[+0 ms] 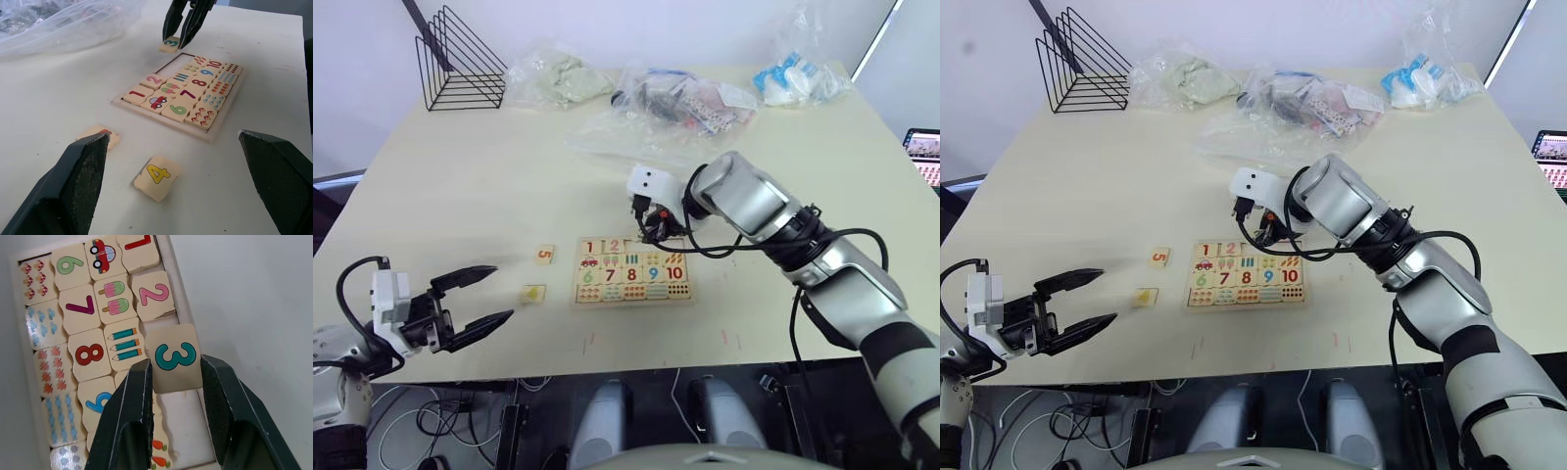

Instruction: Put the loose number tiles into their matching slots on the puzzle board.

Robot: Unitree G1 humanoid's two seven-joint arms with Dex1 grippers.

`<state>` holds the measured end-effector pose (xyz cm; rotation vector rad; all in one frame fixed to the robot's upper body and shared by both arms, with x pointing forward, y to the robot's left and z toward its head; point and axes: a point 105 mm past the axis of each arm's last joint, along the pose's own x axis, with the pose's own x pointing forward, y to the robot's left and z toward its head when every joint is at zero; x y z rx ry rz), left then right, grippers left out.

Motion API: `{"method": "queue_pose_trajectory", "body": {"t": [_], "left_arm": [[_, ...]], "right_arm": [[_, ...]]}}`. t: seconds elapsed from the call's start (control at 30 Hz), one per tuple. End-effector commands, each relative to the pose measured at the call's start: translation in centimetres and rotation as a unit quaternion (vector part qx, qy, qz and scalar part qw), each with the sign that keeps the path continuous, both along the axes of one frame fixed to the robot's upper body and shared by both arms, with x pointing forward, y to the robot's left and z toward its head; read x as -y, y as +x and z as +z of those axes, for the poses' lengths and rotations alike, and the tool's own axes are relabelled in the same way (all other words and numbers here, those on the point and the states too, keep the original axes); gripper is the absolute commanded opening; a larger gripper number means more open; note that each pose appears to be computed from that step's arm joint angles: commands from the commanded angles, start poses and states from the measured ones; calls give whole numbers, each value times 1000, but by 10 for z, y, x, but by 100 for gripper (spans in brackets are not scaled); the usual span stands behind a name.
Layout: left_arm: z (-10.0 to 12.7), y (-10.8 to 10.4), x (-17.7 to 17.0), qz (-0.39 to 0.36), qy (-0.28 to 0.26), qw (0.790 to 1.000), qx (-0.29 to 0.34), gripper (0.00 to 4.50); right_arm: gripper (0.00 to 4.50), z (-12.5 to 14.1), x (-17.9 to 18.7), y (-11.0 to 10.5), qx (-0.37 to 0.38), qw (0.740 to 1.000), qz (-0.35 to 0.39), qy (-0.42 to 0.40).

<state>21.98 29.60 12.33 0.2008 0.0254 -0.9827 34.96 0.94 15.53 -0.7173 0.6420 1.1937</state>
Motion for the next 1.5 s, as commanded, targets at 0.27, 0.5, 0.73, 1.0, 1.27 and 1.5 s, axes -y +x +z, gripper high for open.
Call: {"method": "queue_pose_trajectory", "body": {"t": [0.27,0.5,0.73,1.0,1.27,1.5], "left_arm": [[8,1,-1,3,12,1000,11,450],[10,1,0,2,13,1000,13,450],[12,1,2,2,13,1000,16,450],[14,0,3,3,14,1000,17,450],[15,1,5,3,13,1000,18,450],[16,2,7,3,12,1000,19,450]], "right_arm": [[87,3,-20,2,34,999,30,-14],[87,-2,-26,1,34,998,42,-17],[87,-6,-28,-1,34,998,53,-22],[87,-9,-28,-1,33,998,54,-28],[87,-13,-23,2,35,997,53,-37],[87,-16,-24,1,32,997,60,-39]]}}
